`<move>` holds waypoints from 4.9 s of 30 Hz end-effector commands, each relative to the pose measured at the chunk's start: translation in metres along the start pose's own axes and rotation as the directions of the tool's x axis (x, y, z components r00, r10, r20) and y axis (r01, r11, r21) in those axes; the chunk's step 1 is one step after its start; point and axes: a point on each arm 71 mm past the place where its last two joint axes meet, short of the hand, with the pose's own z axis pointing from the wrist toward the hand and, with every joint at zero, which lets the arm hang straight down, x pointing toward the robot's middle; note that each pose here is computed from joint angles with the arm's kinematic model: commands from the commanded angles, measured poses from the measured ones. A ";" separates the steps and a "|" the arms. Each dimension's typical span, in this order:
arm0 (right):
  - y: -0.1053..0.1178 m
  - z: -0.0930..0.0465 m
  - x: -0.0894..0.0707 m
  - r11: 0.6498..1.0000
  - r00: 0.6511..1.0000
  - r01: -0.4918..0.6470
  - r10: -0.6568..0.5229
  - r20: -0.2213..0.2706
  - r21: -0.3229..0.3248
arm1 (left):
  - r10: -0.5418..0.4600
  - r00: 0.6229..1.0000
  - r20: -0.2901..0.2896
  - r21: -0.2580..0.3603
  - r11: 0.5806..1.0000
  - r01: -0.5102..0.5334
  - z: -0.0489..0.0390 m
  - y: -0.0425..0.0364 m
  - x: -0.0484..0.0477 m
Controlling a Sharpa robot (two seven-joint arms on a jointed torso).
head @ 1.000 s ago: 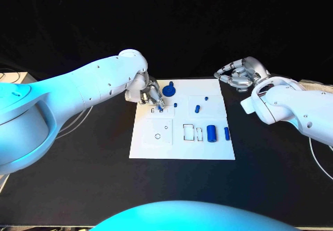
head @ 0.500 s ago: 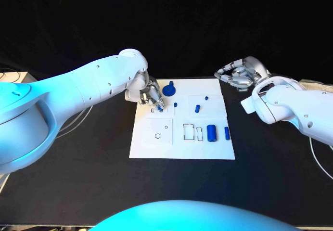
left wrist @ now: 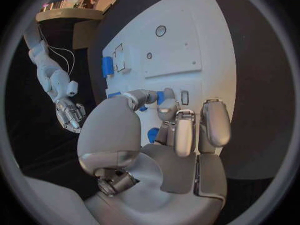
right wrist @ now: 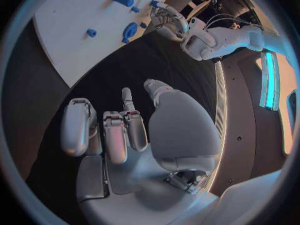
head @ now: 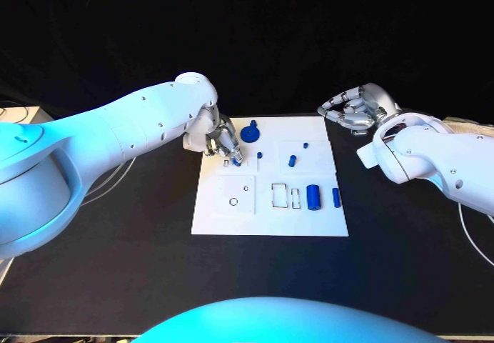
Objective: Assemble the parts on the task board
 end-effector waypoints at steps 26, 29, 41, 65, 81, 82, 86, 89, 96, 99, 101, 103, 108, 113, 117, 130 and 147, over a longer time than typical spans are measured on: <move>0.001 0.000 0.001 1.000 1.000 0.004 -0.004 -0.008 -0.011 | 0.009 1.000 -0.010 -0.003 1.000 -0.009 0.0057 -0.0057 0.0025; 0.001 -0.001 0.000 1.000 1.000 0.004 -0.004 -0.008 -0.011 | 0.015 1.000 -0.009 -0.010 1.000 -0.015 0.0067 -0.0054 0.0031; 0.001 -0.001 0.000 1.000 1.000 0.003 -0.003 -0.008 -0.012 | 0.016 1.000 0.013 -0.019 1.000 -0.016 0.0097 -0.0082 0.0043; 0.000 -0.002 -0.001 1.000 1.000 0.003 -0.003 -0.005 -0.012 | -0.008 0.998 0.069 -0.018 1.000 0.009 0.0082 -0.0044 0.0027; -0.001 -0.002 -0.001 1.000 1.000 0.002 -0.002 -0.003 -0.009 | -0.008 0.999 0.044 -0.011 1.000 0.009 0.0036 0.0046 0.0046; -0.001 -0.002 -0.001 1.000 1.000 0.002 -0.002 -0.003 -0.009 | -0.009 0.999 0.043 -0.010 1.000 0.009 0.0034 0.0047 0.0047; -0.002 -0.002 -0.001 1.000 1.000 0.002 -0.002 -0.002 -0.008 | -0.011 0.999 0.039 0.001 1.000 0.011 0.0013 0.0047 0.0056; -0.002 -0.002 -0.001 1.000 1.000 0.002 -0.002 -0.002 -0.007 | -0.013 0.999 0.040 0.010 1.000 0.012 -0.0009 0.0038 0.0052; -0.003 -0.003 -0.002 1.000 1.000 0.002 -0.002 -0.001 -0.005 | -0.031 0.998 0.050 0.051 0.998 0.029 -0.0102 0.0009 0.0022; -0.004 -0.003 -0.002 1.000 1.000 0.003 -0.003 0.000 -0.005 | -0.052 0.997 0.064 0.082 0.996 0.046 -0.0162 -0.0015 -0.0004; -0.004 -0.003 -0.003 1.000 1.000 0.003 -0.003 0.002 -0.005 | -0.078 0.994 0.073 0.113 0.991 0.069 -0.0213 -0.0024 -0.0029; -0.005 -0.003 -0.003 1.000 1.000 0.003 -0.003 0.005 -0.004 | -0.105 0.991 0.083 0.141 0.986 0.092 -0.0267 -0.0008 -0.0057; -0.006 -0.004 -0.006 1.000 1.000 0.003 -0.003 0.013 -0.002 | -0.169 0.977 0.129 0.186 0.972 0.143 -0.0390 0.0100 -0.0159; -0.007 -0.005 -0.008 1.000 1.000 0.003 -0.003 0.027 -0.006 | -0.251 0.939 0.237 0.222 0.955 0.199 -0.0469 0.0229 -0.0287; -0.008 -0.005 -0.009 1.000 0.999 0.002 -0.001 0.038 -0.011 | -0.293 0.895 0.336 0.235 0.946 0.222 -0.0506 0.0347 -0.0397; -0.007 -0.005 -0.009 1.000 0.999 0.001 0.000 0.045 -0.019 | -0.306 0.811 0.498 0.218 0.950 0.224 -0.0487 0.0555 -0.0647; -0.006 -0.006 -0.008 1.000 0.999 -0.001 0.002 0.038 -0.023 | -0.192 0.871 0.451 0.041 0.980 0.195 -0.0222 0.0447 -0.0600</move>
